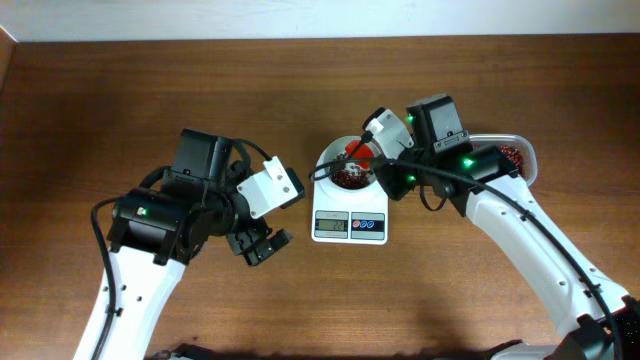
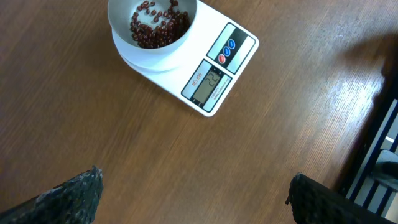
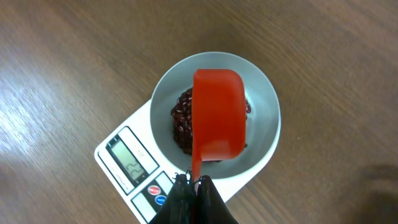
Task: Scoop and weigh 50g on scale
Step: 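Move the empty scoop with the right gripper back to the bean tub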
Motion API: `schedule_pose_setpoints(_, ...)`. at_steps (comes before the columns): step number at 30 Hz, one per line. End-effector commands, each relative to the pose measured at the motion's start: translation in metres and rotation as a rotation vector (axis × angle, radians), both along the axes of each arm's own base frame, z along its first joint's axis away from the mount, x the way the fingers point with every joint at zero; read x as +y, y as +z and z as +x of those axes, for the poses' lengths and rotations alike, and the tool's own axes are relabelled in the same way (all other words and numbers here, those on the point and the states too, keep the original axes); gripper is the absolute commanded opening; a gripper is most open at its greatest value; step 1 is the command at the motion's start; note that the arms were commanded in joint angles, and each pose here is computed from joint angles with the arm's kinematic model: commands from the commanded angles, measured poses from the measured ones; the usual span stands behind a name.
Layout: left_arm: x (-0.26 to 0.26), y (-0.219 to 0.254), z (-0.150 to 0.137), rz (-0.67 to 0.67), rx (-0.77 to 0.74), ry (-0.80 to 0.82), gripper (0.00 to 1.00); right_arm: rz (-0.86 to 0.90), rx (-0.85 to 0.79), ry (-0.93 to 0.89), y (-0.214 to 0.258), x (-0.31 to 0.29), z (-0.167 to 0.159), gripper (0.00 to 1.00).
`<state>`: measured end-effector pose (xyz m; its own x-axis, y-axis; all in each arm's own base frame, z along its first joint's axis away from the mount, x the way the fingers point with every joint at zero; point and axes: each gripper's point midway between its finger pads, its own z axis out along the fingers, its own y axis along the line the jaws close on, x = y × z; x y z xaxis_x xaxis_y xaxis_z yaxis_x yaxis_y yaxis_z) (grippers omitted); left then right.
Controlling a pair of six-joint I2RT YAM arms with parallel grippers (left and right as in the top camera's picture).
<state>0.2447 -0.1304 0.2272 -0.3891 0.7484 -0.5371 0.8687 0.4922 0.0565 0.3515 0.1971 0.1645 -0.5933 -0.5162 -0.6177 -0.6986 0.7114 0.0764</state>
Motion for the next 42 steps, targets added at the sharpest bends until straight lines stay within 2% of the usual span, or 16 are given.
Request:
schedule_pose_setpoints(1,-0.001,0.008,0.001,-0.015,-0.026,-0.013,0.99,0.074,0.038,-0.158,0.013,-0.016,0.006,0.04)
schedule_pose_setpoints(9,-0.001,0.008,0.001,-0.015,-0.026,-0.013,0.99,0.386,0.049,-0.208,0.083,-0.068,-0.009,0.04)
schedule_pose_setpoints(17,-0.001,0.008,0.001,-0.015,-0.026,-0.013,0.99,0.386,0.161,-0.501,0.067,-0.156,-0.021,0.04)
schedule_pose_setpoints(19,-0.001,0.008,0.001,-0.015,-0.026,-0.013,0.99,0.347,0.15,-0.586,0.062,-0.181,-0.02,0.04)
schedule_pose_setpoints(23,-0.001,0.008,0.001,-0.015,-0.026,-0.013,0.99,0.144,0.134,-0.771,0.042,-0.23,-0.023,0.04)
schedule_pose_setpoints(29,-0.001,0.008,0.001,-0.015,-0.026,-0.013,0.99,-0.076,0.164,-0.882,0.021,-0.261,-0.033,0.04)
schedule_pose_setpoints(38,-0.001,0.008,0.001,-0.015,-0.026,-0.013,0.99,-0.179,0.343,-0.904,-0.047,-0.278,-0.019,0.04)
schedule_pose_setpoints(42,-0.001,0.008,0.001,-0.015,-0.026,-0.013,0.99,-0.21,0.368,-0.902,-0.07,-0.282,-0.008,0.04)
